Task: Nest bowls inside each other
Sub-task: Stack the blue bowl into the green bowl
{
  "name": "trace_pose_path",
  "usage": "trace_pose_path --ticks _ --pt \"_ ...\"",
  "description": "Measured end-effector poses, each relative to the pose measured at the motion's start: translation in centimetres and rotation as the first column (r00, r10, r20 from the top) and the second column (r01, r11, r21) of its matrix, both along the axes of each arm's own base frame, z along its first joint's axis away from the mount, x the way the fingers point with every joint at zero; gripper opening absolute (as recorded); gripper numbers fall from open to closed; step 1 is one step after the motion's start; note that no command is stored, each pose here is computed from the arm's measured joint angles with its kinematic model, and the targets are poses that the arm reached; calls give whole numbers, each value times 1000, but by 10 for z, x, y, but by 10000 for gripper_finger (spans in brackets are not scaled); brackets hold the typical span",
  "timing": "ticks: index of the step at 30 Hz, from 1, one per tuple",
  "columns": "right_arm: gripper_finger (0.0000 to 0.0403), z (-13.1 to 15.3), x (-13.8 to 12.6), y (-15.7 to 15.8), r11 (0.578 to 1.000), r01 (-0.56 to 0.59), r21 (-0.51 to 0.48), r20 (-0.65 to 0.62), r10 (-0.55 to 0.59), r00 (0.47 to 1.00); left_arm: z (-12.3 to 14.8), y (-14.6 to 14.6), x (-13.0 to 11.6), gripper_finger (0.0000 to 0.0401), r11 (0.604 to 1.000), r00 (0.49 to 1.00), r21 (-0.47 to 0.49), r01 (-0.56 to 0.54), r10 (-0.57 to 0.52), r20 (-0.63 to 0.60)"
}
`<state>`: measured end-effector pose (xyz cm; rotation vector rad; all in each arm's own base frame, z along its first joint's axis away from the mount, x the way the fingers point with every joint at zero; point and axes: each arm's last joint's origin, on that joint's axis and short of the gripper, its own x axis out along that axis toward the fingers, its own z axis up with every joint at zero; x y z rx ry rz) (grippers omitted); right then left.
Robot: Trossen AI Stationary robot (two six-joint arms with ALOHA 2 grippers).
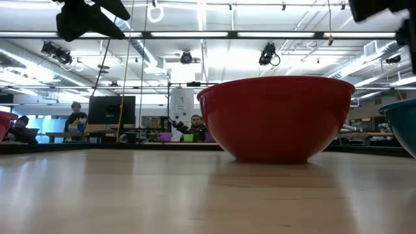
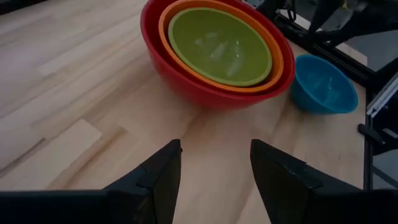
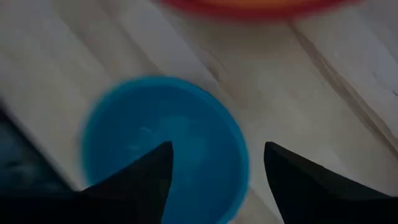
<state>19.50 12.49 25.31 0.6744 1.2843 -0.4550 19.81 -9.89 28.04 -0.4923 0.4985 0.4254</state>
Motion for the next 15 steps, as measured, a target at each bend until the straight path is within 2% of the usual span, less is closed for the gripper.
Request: trace_pose_path --ticks 5,10,12,15 --pt "254 -40 -11 2 999 -12 -43 -103 8 995 1 1 1 194 999 999 23 -34 34 26" --pt "243 -61 -11 5 998 -38 54 -82 43 996 2 2 1 194 998 998 44 -47 46 32" --pt "228 -66 -11 6 996 -40 81 -74 46 996 2 2 0 194 998 998 44 -47 46 32" --pt "182 -68 -11 6 994 -41 100 -97 51 994 2 2 1 194 998 998 42 -48 46 36"
